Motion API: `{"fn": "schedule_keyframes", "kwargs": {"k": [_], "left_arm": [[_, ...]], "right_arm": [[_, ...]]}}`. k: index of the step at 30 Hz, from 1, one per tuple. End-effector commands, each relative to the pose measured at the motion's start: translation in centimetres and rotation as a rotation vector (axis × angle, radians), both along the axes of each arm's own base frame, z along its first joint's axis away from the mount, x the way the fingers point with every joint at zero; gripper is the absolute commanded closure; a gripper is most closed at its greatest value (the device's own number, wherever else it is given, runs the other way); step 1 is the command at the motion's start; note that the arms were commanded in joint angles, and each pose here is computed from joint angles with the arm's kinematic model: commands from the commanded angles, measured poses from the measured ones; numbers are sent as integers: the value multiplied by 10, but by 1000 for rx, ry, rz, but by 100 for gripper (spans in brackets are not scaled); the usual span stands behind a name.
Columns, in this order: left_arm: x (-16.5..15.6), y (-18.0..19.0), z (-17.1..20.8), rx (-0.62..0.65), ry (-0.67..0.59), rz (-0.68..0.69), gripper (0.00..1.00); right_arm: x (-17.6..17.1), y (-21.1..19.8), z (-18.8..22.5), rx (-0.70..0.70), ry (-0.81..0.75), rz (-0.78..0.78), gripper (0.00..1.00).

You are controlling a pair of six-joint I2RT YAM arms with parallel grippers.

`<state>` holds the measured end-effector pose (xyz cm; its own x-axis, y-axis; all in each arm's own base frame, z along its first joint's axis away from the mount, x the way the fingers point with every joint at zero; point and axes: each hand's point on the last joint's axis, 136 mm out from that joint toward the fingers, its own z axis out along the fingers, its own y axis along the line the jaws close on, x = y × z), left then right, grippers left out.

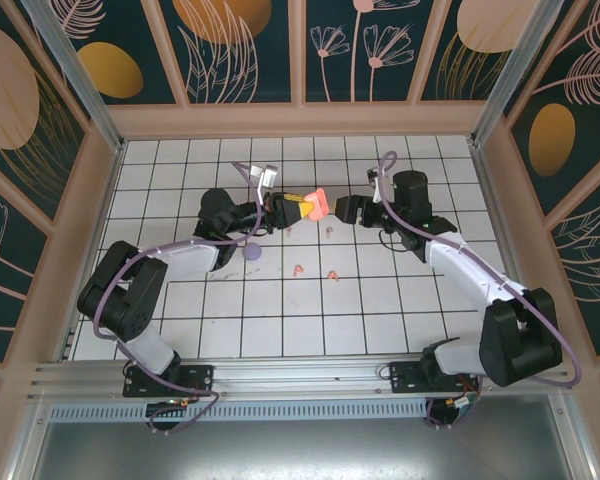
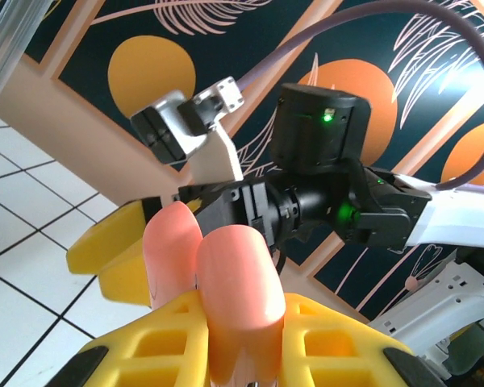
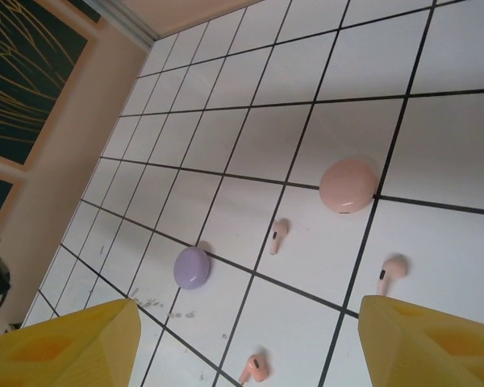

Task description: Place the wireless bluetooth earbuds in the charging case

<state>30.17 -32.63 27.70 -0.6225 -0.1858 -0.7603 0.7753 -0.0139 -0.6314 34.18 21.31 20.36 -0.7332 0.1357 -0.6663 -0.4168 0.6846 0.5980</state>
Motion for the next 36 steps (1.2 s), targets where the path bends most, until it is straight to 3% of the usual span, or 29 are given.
{"fn": "schedule_keyframes", "kwargs": {"k": [1,9,18,36], "left_arm": [[-10,2,11,-21,-72,-15,100],[-13,3,14,-24,-79,-25,100],[-13,3,19,-35,-84,-20,100],[-15,2,22,-46,-87,-20,100]], "right_arm": [[-13,-1,23,41,-47,16,28],[-52,17,64,175,-101,206,31],[-48,32,77,223,-105,255,44],[-39,45,74,258,-87,260,55]]}}
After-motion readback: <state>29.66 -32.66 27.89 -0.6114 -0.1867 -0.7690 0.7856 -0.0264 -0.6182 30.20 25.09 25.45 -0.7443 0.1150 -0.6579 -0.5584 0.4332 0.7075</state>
